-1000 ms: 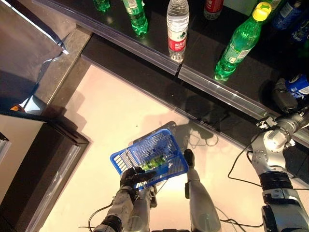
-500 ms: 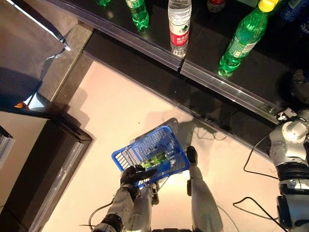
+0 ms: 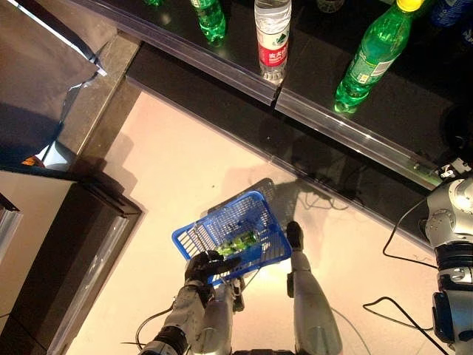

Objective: Pick up the drink and place into the basket.

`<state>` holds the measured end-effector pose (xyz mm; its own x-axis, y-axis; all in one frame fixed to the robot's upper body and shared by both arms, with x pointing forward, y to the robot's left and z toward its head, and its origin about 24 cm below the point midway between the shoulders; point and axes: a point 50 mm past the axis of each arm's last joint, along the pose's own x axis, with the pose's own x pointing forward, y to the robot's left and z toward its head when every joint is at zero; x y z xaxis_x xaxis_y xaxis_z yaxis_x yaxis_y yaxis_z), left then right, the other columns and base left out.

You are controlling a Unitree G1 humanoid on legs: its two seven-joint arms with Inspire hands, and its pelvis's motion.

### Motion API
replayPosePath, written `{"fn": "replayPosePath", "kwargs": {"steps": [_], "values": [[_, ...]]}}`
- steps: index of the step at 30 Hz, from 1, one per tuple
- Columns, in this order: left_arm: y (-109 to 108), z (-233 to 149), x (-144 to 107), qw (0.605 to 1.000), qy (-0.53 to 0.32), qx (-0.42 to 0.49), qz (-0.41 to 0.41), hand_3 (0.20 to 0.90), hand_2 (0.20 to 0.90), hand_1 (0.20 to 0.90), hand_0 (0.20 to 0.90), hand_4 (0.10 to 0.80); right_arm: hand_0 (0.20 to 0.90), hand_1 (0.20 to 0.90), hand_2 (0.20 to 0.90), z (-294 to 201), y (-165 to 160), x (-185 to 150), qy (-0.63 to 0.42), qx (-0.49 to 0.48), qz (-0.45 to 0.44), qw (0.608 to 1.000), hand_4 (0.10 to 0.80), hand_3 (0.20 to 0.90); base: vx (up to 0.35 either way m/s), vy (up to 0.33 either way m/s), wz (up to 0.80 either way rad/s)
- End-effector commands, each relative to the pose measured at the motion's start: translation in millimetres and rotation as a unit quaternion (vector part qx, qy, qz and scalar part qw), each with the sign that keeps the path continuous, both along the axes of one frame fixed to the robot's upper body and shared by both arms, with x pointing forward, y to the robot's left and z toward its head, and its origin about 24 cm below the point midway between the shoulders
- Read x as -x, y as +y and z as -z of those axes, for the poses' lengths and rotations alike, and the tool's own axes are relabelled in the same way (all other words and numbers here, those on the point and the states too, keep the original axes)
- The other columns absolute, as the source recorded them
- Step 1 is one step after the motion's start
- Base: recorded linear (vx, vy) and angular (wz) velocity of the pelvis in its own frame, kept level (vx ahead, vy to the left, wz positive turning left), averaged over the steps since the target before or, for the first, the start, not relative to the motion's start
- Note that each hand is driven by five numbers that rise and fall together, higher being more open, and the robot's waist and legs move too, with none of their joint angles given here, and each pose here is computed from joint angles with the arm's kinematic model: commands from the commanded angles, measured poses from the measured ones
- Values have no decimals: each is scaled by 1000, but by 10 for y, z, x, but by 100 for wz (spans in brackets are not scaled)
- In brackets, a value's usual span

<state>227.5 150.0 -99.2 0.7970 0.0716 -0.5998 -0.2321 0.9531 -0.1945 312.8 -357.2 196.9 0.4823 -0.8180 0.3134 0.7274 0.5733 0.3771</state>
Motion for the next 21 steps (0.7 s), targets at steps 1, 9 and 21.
{"fn": "replayPosePath", "kwargs": {"steps": [1,9,21], "values": [[616,255,574,993,82,-85,-31,200,300,300,300,100,300,300,300,-697,-177,206,-109,72,25,991,100,200,0,0,0],[599,257,572,993,80,-81,-33,200,300,300,300,100,300,300,300,-622,-165,202,-103,69,16,992,100,200,-9,18,0],[618,280,634,992,86,-85,-30,200,300,300,300,100,300,300,300,-256,-41,164,-43,75,-34,996,100,200,7,40,5]]}}
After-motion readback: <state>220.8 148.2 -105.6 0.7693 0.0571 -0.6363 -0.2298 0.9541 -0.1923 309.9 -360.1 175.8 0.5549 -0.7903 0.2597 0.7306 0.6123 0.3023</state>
